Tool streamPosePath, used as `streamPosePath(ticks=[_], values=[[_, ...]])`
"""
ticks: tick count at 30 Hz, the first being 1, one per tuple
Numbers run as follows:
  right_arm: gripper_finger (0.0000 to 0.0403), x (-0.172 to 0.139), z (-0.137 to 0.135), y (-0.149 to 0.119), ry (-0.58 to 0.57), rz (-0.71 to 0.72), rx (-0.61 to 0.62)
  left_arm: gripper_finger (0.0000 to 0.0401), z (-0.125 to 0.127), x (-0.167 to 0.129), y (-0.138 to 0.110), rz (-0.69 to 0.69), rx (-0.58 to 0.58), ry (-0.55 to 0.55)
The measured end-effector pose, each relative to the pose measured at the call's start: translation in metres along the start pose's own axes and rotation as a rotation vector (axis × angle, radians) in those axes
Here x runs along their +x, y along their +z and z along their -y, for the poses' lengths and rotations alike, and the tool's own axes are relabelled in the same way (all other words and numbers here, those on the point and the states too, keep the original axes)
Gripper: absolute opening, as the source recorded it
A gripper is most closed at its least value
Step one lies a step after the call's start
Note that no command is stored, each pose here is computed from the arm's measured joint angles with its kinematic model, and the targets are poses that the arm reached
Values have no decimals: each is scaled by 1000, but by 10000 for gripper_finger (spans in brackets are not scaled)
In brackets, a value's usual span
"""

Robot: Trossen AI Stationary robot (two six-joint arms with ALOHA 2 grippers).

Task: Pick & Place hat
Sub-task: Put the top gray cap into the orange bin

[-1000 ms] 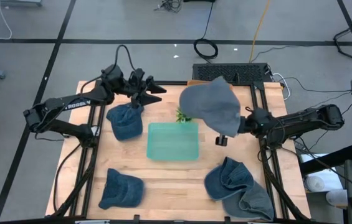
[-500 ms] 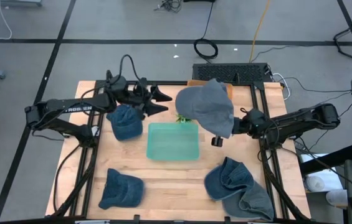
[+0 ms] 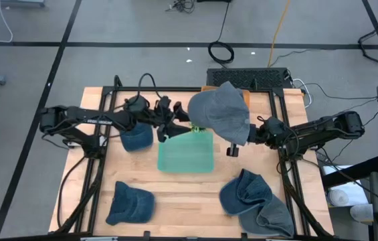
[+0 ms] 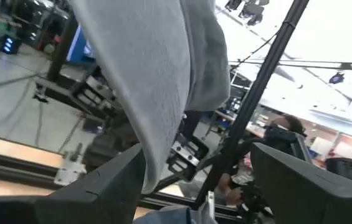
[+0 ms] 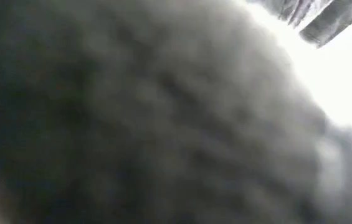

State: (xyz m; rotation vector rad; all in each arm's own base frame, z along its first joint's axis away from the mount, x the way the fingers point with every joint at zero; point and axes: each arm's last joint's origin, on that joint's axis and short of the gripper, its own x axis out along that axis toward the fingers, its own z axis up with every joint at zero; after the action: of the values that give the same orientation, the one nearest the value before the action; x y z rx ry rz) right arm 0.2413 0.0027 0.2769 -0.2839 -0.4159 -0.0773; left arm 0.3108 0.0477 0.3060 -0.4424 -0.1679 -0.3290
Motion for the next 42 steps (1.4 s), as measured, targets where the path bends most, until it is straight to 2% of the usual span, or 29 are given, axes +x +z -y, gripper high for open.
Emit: streamPosePath(ticks=[6, 12, 18, 25, 31, 33, 42], values=[[0, 0, 0, 0, 0, -1, 32, 285, 0, 4, -4, 28, 18, -11], [0, 0, -1, -3, 7, -26, 49, 236, -1, 4, -3, 45, 12, 18], [0, 0, -1, -3, 13, -35, 50, 151, -1, 5, -4, 50, -6, 29], [0, 0, -2, -4, 20, -40, 57, 20, 0, 5, -5, 47, -6, 23], [2, 0, -2, -5, 20, -58, 55, 23, -1, 4, -4, 44, -15, 27], [9, 0, -2, -6, 21, -60, 57, 13, -1, 4, -4, 40, -8, 25], [68, 0, -3, -8, 23, -86, 75, 9, -1, 4, -4, 38, 7, 24]])
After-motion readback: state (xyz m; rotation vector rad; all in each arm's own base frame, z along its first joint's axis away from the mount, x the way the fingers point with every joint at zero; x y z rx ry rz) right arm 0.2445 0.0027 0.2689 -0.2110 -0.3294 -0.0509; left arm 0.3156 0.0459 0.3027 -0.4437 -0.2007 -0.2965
